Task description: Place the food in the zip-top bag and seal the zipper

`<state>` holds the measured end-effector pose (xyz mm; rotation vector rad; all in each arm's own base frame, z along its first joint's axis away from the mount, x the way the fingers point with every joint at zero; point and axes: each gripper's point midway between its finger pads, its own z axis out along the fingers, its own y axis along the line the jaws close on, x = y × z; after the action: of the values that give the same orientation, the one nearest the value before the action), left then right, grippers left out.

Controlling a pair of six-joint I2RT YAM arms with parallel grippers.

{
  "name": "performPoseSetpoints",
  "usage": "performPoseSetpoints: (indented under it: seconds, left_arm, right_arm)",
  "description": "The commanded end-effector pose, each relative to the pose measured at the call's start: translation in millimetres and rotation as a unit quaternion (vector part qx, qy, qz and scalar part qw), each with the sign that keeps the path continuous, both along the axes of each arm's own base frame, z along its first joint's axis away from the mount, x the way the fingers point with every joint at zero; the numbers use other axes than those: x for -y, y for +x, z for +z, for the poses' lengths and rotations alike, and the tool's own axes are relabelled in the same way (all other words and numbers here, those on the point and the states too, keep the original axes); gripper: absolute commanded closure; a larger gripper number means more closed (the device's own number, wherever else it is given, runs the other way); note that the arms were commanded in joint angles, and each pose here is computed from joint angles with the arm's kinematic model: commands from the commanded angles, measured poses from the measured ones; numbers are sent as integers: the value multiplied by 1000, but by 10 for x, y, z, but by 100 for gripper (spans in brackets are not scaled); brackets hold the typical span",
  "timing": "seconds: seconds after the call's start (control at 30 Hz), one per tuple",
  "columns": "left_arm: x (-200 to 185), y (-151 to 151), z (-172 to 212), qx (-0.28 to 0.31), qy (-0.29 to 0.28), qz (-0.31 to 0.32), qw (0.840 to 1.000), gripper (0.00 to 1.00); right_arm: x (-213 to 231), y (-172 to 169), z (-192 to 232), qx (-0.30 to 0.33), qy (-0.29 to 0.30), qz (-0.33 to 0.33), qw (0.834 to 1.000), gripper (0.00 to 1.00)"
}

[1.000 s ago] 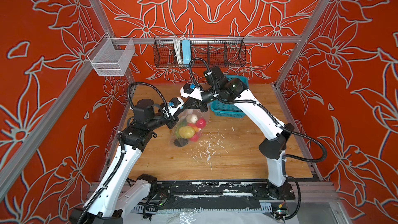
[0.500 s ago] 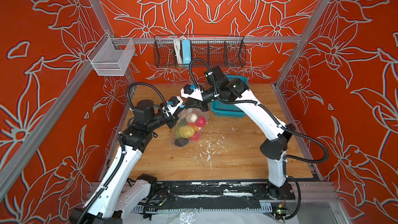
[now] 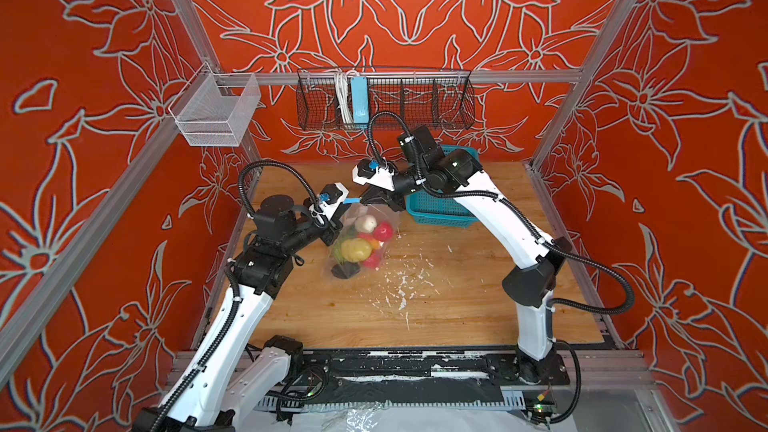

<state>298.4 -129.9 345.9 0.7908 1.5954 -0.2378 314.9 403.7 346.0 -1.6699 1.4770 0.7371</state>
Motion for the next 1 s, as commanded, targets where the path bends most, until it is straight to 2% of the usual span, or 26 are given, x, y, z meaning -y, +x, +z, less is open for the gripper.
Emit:
performPoseSetpoints:
  seconds: [0.0,0.53,0.67,0.97]
  left_arm:
    - [-123,-22,512,95,-25,35,995,100]
    - [-370,224,611,81,-66,127,986,100]
    - [-590,340,665,79,-96,197,973,100]
    - [-796,410,708,93,-107,257,956,100]
  right_arm:
    - [331,266,-286,-21,-62,-71,995,100]
    - [477,434,-382,-39,-75,-111,990,100]
    - [525,454,-409,-43,-82,-122,988,100]
    - [668,515,-499,-54,-95,-164,980,100]
